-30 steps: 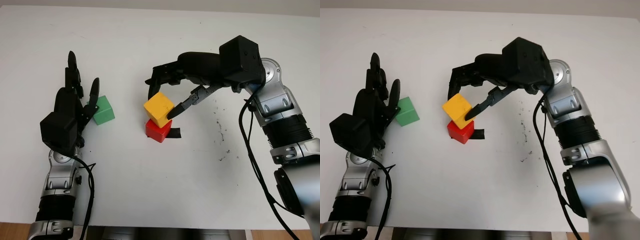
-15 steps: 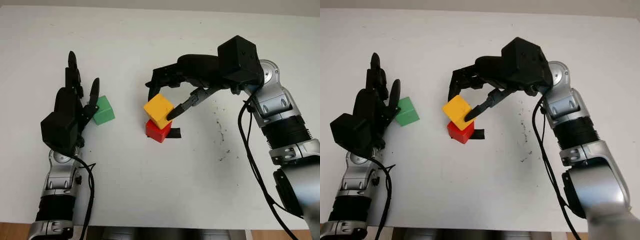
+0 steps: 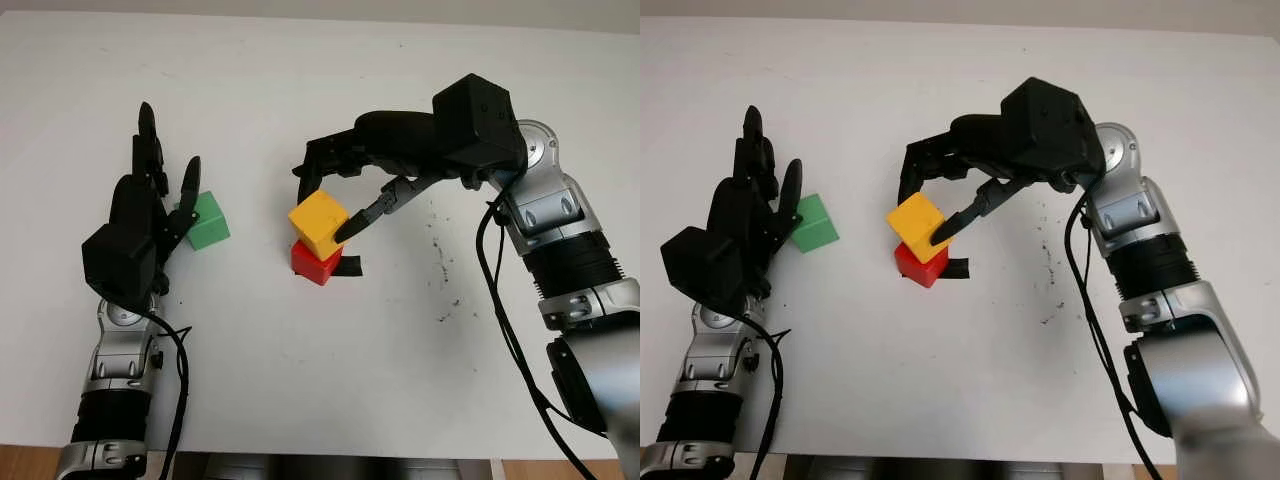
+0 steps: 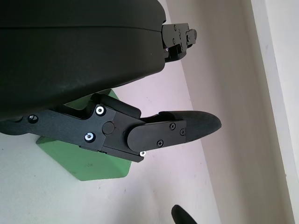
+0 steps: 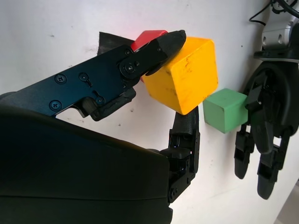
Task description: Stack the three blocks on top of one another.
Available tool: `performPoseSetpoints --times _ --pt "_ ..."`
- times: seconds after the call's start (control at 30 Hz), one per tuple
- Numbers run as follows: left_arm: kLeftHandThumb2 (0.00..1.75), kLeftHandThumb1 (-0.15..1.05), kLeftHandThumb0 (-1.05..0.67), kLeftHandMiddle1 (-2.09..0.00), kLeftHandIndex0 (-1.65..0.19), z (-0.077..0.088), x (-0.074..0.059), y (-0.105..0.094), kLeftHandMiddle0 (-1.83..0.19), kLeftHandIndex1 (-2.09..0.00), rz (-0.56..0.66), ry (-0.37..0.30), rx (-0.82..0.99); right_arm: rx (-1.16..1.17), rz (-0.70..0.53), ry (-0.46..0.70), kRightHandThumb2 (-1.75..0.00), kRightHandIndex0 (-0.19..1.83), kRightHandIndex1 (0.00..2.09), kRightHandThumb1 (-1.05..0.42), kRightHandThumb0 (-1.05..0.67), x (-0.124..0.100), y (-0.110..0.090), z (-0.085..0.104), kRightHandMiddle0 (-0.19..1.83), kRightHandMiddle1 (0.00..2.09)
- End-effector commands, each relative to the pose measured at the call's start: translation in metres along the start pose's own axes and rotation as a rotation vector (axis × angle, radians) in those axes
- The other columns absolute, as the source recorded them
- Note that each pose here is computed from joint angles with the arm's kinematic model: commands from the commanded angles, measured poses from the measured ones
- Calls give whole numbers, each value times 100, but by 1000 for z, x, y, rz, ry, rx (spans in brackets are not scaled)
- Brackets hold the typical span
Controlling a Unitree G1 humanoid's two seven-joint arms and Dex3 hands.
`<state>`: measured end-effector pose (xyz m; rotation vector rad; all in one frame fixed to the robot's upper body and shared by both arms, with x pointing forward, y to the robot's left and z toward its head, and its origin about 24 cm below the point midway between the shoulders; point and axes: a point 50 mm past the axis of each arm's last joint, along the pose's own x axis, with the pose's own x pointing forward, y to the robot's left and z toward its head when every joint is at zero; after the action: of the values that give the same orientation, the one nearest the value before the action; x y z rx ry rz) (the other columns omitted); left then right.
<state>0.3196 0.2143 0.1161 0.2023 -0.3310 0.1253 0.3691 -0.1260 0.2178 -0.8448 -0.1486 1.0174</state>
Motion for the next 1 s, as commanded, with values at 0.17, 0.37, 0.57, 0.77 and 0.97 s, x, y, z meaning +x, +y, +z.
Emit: performPoseSetpoints --times 0.17,0.37,0.57,0.77,0.97 --pt "51 105 -65 -5 13 2 -1 3 15 -5 2 -12 6 9 18 25 -5 23 5 -90 -50 -3 5 -7 44 156" --pt "51 105 -65 -5 13 2 -1 3 15 -5 6 -11 2 -10 23 41 -5 24 5 -89 -54 -4 5 -8 44 157" --pt "52 105 -65 -5 13 3 -1 3 15 -5 1 -14 9 -33 27 51 -6 23 5 -90 -55 -5 6 -10 43 156" --pt "52 105 -64 -5 14 3 -1 3 16 -5 -3 -19 -10 -61 30 56 -5 21 4 -88 -57 -7 5 -10 31 147" --pt "52 105 -64 -5 14 2 -1 3 16 -5 -2 -12 -13 -107 37 88 -5 4 1 -83 -69 -10 3 -8 -1 92"
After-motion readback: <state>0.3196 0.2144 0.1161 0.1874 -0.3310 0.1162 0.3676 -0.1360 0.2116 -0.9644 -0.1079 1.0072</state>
